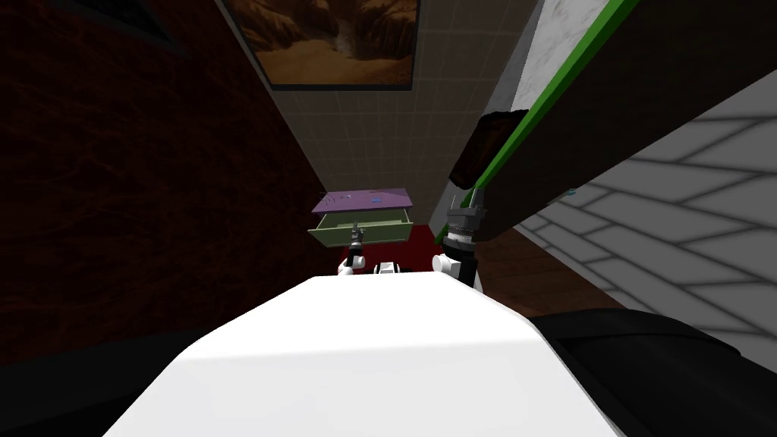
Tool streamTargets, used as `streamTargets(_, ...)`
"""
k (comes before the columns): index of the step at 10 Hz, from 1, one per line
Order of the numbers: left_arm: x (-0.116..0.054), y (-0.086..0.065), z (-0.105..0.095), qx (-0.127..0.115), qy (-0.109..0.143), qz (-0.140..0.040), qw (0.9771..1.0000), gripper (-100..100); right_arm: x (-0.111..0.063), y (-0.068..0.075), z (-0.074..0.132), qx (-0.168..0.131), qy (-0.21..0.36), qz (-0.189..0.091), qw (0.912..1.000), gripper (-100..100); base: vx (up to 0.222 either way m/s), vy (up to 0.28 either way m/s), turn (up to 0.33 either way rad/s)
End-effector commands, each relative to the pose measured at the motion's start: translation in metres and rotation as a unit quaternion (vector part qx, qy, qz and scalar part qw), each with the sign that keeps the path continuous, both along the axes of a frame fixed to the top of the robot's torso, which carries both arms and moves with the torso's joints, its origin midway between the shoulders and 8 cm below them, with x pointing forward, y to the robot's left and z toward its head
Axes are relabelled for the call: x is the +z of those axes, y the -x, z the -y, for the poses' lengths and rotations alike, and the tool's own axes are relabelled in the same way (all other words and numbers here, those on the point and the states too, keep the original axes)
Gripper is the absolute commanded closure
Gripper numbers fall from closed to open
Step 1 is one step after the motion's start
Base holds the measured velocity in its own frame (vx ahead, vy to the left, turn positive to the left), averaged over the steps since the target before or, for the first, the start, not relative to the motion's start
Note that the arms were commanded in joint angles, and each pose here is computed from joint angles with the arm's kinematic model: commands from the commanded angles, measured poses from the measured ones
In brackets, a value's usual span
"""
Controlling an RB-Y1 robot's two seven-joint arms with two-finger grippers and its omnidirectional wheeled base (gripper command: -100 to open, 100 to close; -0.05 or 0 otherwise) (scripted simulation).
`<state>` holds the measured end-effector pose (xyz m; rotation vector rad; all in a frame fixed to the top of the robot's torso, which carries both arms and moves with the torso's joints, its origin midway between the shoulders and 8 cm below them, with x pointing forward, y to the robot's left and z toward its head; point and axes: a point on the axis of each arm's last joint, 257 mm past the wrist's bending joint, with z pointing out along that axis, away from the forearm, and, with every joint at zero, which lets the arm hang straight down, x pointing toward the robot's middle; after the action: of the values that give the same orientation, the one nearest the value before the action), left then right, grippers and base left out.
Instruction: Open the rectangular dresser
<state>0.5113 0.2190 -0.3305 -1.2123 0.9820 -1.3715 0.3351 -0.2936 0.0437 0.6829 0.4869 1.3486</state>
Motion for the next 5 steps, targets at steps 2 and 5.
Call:
streamTargets(2,0.019,-0.028,-0.01,0.019,0.004,0.002,0.9998,-100,0.0,0.0,0.0,0.0,0.0,0.0,1.0,0,-0.117,0.026,-0.121)
streamTargets(5,0.015,-0.031,-0.014,0.023,0.006,-0.007,0.9997,0,0.0,0.0,0.0,0.0,0.0,0.0,1.0,0,-0.046,0.004,-0.043)
